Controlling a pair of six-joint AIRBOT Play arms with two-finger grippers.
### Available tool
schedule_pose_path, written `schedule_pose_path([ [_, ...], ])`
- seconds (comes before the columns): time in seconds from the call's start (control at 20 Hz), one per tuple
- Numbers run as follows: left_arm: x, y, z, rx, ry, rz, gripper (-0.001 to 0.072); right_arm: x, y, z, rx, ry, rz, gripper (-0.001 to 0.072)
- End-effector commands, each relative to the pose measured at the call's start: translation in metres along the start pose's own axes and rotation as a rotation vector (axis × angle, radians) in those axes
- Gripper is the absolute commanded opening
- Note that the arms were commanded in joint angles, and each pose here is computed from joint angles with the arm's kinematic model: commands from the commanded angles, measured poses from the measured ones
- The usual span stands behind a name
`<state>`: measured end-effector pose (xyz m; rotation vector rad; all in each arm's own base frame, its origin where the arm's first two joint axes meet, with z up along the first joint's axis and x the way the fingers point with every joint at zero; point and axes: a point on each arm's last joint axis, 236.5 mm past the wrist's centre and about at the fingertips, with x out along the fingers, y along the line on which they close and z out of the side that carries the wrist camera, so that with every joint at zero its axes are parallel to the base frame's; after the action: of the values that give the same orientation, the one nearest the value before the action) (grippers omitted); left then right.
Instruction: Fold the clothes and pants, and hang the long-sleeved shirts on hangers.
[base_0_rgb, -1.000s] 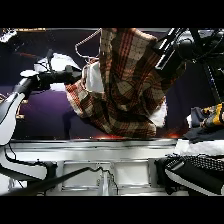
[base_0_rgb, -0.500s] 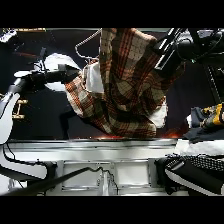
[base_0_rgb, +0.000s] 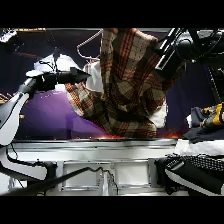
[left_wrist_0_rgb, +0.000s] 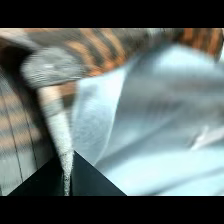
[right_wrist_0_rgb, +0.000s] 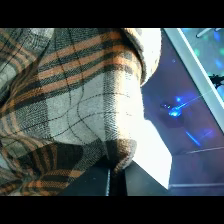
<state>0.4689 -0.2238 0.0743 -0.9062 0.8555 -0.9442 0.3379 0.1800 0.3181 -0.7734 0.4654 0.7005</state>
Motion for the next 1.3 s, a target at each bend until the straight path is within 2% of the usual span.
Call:
schedule_pose_path([
  [0.0,-0.021,0.0,0.048,-0.056,-0.185,-0.026,0.002,0.003,0.011,-0.024,-0.004,0.104,0.05,0.0033],
  [0.15,-0.057,-0.01,0.085,-0.102,-0.319,-0.1,0.0021,0.006,0.009,-0.039,-0.009,0.169,0.043,0.0033],
  [0.3,-0.086,-0.046,0.09,-0.049,-0.322,-0.185,0.002,0.019,0.011,-0.064,-0.015,0.266,0.052,0.0033],
  [0.55,-0.12,-0.154,0.076,0.277,-0.337,-0.254,0.002,0.045,0.009,-0.081,-0.019,0.341,0.055,0.0033],
  [0.75,-0.132,-0.229,0.026,0.497,-0.246,-0.285,0.002,0.046,-0.037,-0.08,0.041,0.339,-0.154,0.0032],
  [0.95,-0.11,-0.263,-0.056,0.645,0.001,-0.318,0.0022,0.041,-0.065,-0.068,0.119,0.275,-0.283,0.0032],
  [1.0,-0.1,-0.26,-0.075,0.672,0.072,-0.31,0.0039,0.037,-0.073,-0.06,0.146,0.236,-0.317,0.0032],
  [1.05,-0.088,-0.252,-0.092,0.688,0.143,-0.284,0.0159,0.032,-0.081,-0.051,0.162,0.2,-0.349,0.0032],
  [1.1,-0.076,-0.242,-0.107,0.703,0.205,-0.252,0.0308,0.024,-0.089,-0.041,0.168,0.161,-0.379,0.0032],
  [1.25,-0.042,-0.227,-0.149,0.761,0.347,-0.199,0.0328,-0.004,-0.115,-0.02,0.153,0.085,-0.481,0.0032],
])
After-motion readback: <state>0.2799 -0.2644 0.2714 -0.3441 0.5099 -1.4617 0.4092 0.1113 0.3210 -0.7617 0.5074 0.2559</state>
